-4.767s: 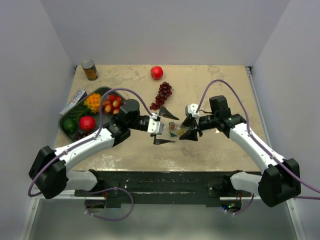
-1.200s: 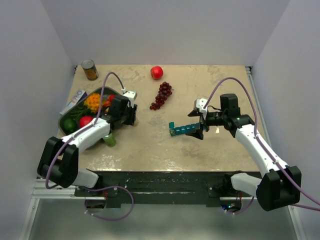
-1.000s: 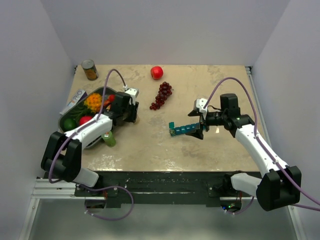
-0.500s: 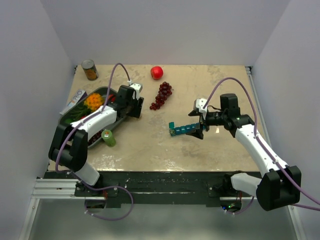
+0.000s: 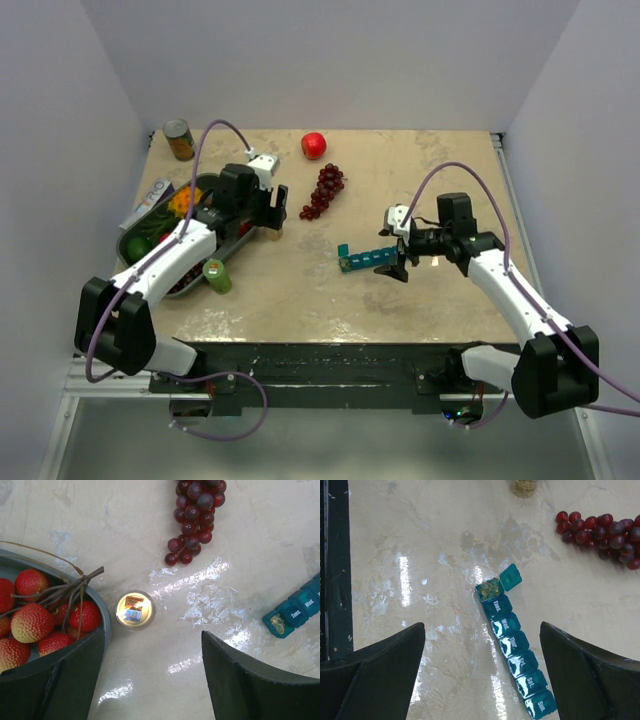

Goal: Sort the pills into containers

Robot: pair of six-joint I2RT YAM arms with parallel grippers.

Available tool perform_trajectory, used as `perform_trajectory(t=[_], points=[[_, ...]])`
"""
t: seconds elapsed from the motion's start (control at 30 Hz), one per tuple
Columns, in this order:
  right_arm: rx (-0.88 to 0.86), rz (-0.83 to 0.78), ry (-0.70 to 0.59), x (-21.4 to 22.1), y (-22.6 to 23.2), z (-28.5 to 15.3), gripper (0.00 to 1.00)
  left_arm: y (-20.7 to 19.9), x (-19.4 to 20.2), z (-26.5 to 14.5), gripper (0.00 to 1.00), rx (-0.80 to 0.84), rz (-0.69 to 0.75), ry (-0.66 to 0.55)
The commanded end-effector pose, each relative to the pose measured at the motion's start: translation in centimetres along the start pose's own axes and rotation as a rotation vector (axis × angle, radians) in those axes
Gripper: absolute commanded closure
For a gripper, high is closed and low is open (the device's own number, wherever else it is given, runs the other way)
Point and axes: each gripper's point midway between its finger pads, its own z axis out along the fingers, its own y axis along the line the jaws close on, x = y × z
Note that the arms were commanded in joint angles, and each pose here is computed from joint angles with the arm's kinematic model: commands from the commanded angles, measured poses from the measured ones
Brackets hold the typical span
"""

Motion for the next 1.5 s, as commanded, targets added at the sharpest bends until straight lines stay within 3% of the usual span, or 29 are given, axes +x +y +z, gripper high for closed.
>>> perform_trajectory(t=[0.0,0.23,0.37,0.47,0.63,0.73,0.83,1.03,1.27,1.47], points=[[0.017,-0.060,0.043,1.0,-0.6,-0.2,0.01,-0.4,-2.4,-2.0,0.18,0.031,0.034,-0.094],[-0.081,-0.134,0.072,1.8,0.6,-0.1,0.01,-0.8,-4.5,-5.4,0.13,0.048,0.052,-0.216],[-0.103,-0.165,0.112,2.9,0.6,0.0,0.01,-1.7,-5.4,-7.4,0.05,0.102,0.054,-0.307],[-0.090,-0.179,0.159,3.9,0.1,0.1,0.01,-3.3,-6.5,-9.3,0.01,0.189,0.054,-0.398],[-0.066,-0.247,0.262,5.9,-0.7,0.6,0.02,-6.8,-5.6,-11.0,0.01,0.395,0.015,-0.427],[-0.056,-0.284,0.317,7.0,-1.3,1.1,0.03,-8.7,-5.2,-10.9,0.05,0.516,-0.032,-0.433],[-0.063,-0.312,0.346,7.4,-1.8,1.8,0.06,-9.8,-3.2,-9.3,0.15,0.594,-0.094,-0.360],[-0.062,-0.357,0.388,8.1,-3.1,3.9,0.12,-10.5,-0.3,-5.4,0.42,0.617,-0.182,-0.234],[-0.081,-0.352,0.407,8.9,-4.3,5.1,0.14,-10.9,0.5,-1.3,0.50,0.568,-0.179,-0.146],[-0.080,-0.342,0.426,10.2,-5.0,5.9,0.15,-12.1,2.3,2.2,0.52,0.562,-0.162,-0.059]])
